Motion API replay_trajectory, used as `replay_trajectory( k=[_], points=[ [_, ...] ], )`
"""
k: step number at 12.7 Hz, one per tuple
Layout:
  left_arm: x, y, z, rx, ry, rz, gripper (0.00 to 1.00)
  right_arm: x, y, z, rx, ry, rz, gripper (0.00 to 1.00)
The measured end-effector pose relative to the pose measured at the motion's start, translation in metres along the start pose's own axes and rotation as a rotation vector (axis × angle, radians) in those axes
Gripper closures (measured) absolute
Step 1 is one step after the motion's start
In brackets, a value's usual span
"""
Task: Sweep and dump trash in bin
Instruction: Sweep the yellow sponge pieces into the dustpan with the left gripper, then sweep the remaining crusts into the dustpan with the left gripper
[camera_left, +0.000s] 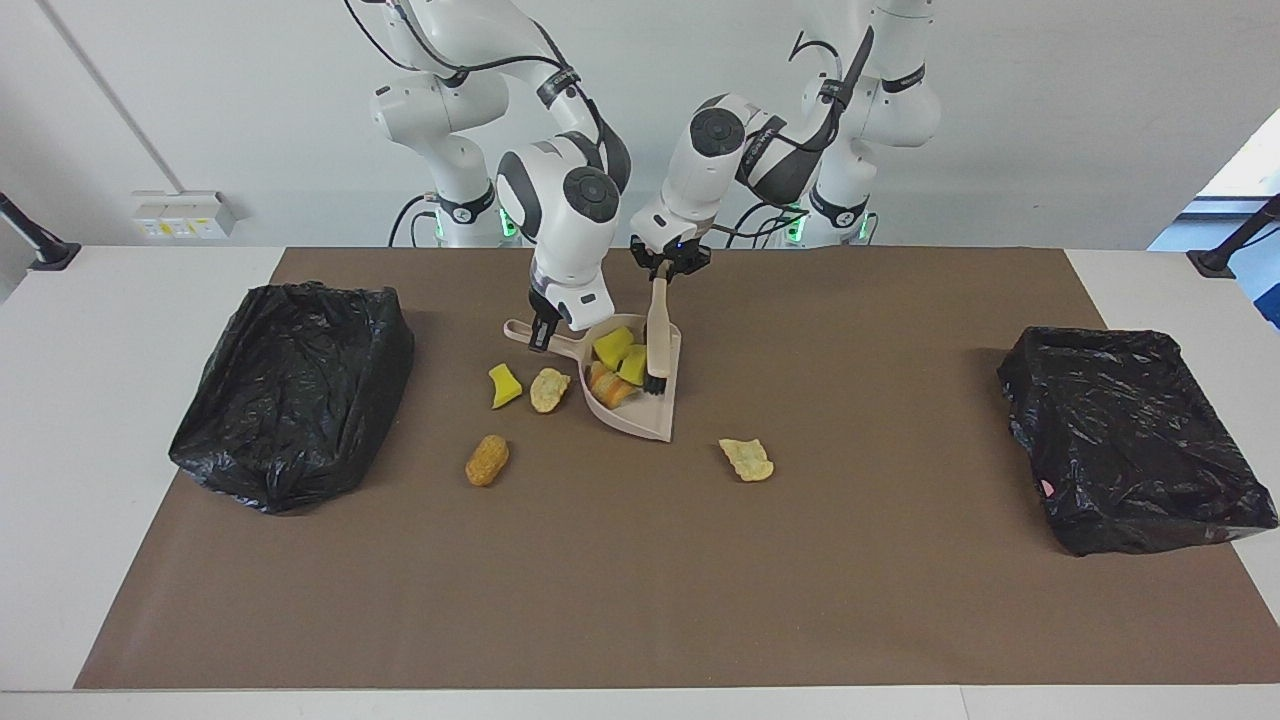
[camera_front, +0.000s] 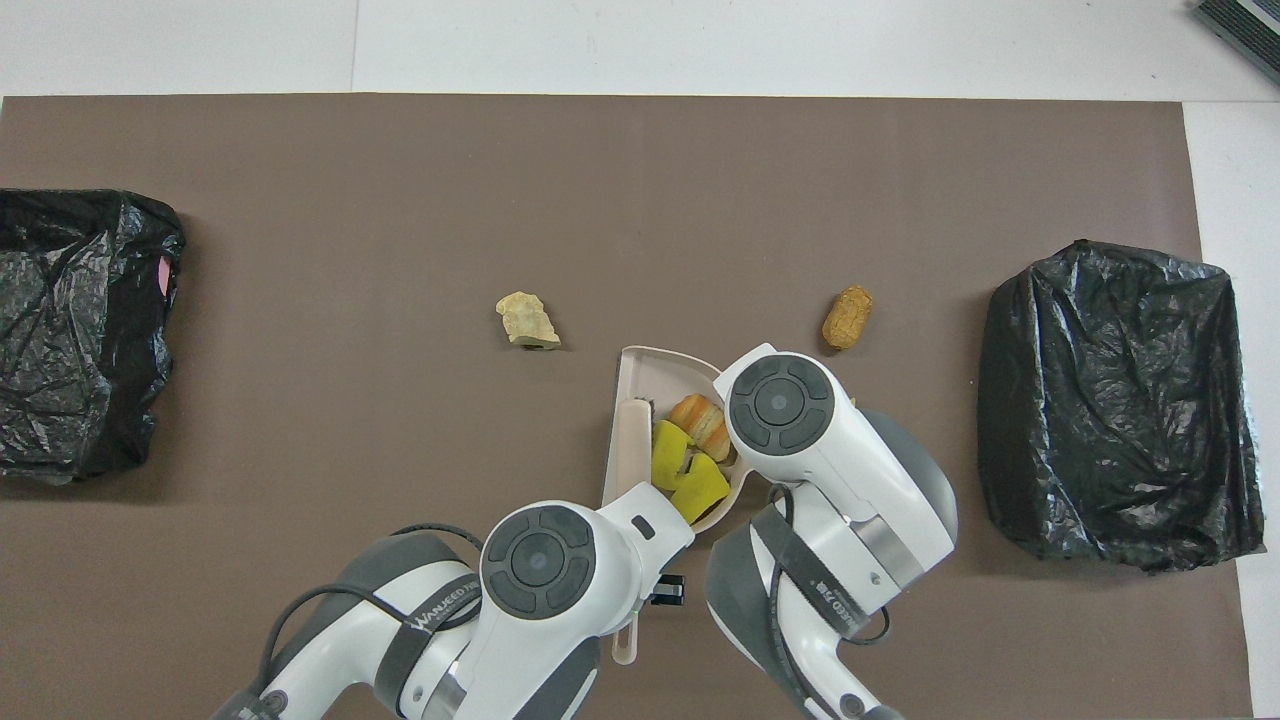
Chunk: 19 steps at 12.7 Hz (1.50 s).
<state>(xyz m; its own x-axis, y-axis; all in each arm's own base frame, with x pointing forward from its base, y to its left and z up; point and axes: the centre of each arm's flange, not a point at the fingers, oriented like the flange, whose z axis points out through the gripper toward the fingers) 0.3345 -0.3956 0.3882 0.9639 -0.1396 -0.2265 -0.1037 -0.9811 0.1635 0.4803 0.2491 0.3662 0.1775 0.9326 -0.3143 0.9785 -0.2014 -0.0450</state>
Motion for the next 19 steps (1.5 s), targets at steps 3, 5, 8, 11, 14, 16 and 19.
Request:
replay_trajectory(
  k=[3,5,8,11,14,16,19],
  points=[
    [0.03,-0.042,-0.038,0.083,-0.05,-0.017,0.74,0.0,0.0,0.0,0.0,0.0,0.003,0.68],
    [0.043,-0.059,-0.048,0.112,-0.033,-0.001,0.74,0.0,0.001,-0.003,-0.003,0.006,0.007,0.68],
    [0.066,-0.087,-0.051,0.163,-0.013,0.082,0.74,0.003,0.006,-0.013,-0.003,0.034,0.038,0.68],
    [0.114,-0.143,-0.072,0.184,0.012,0.194,0.74,0.015,0.015,-0.031,0.01,0.098,0.074,0.68],
    [0.164,-0.205,-0.087,0.205,0.047,0.306,0.74,0.022,0.026,-0.041,0.019,0.114,0.086,0.68],
    [0.184,-0.213,-0.075,0.223,0.042,0.345,0.74,0.023,0.027,-0.03,0.046,0.089,0.085,0.68],
    [0.192,-0.21,-0.059,0.221,0.024,0.385,0.74,0.03,0.019,-0.016,0.094,0.036,0.067,0.68]
  ],
)
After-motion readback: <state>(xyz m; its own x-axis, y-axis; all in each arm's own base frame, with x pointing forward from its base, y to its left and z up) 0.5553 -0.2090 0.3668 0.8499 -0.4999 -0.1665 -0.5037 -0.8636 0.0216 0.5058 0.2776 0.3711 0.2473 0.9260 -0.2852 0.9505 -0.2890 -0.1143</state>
